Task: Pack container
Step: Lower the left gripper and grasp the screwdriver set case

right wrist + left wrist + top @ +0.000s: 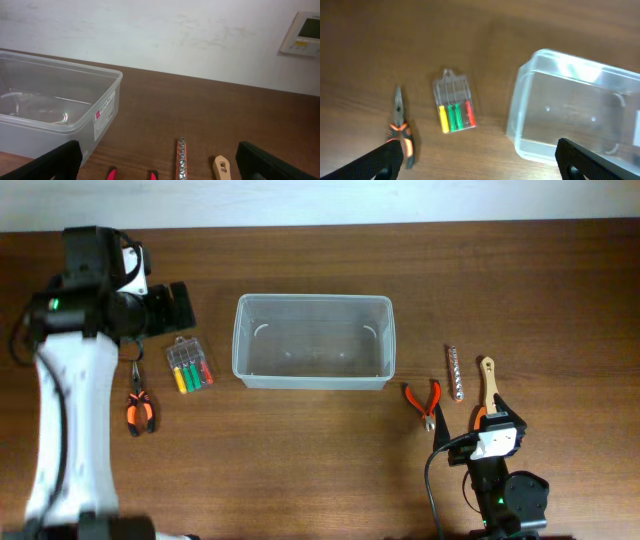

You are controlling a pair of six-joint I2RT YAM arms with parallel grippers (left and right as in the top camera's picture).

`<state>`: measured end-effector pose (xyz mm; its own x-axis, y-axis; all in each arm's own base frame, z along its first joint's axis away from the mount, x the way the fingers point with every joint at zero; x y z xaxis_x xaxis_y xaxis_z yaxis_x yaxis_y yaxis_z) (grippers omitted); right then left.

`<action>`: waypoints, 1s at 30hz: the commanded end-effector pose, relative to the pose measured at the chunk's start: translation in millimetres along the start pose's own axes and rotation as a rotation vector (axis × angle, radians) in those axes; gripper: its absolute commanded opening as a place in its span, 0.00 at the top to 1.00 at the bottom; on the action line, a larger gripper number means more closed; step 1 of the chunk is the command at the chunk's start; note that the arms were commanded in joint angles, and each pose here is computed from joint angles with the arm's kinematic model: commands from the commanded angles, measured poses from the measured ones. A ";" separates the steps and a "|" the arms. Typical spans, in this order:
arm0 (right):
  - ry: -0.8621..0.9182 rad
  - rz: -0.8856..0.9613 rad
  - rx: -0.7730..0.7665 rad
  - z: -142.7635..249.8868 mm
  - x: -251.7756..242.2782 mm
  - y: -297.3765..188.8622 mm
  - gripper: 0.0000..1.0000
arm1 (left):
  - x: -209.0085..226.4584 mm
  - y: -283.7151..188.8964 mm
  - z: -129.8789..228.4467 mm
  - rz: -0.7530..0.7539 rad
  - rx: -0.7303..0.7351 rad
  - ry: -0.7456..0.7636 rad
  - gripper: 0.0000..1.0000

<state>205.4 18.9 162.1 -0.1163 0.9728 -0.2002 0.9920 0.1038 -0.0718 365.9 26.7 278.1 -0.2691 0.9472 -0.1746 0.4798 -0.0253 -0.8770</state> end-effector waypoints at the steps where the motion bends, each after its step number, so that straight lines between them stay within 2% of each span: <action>1: -0.006 0.006 0.004 2.6 -0.2 0.3 0.01 | 11.3 41.6 -0.8 0.058 0.126 -0.111 0.01; 4: -0.006 0.006 0.004 2.6 -0.2 0.3 0.01 | 22.8 68.0 1.8 0.075 0.200 -0.157 0.01; 13: -0.006 0.006 0.004 2.6 -0.2 0.3 0.01 | 42.0 121.0 20.1 0.036 0.358 -0.125 0.01; 30: -0.006 0.006 0.004 2.6 -0.2 0.3 0.01 | 54.0 182.5 37.6 -0.067 0.446 -0.210 0.01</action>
<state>205.4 18.9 162.1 -0.1162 0.9729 -0.1998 0.9920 0.1038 -0.0718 404.8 64.9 108.9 -0.4469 0.8763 -0.1800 0.0977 -0.1523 -0.9835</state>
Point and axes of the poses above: each gripper's point midway between its finger pads, its own y axis out along the fingers, its own x axis along the line the jaws close on, z = x × y, the point moved 4 cm from there along -y, back along the fingers, and after that the axes turned 5 degrees about -y, right-handed, at the moved point
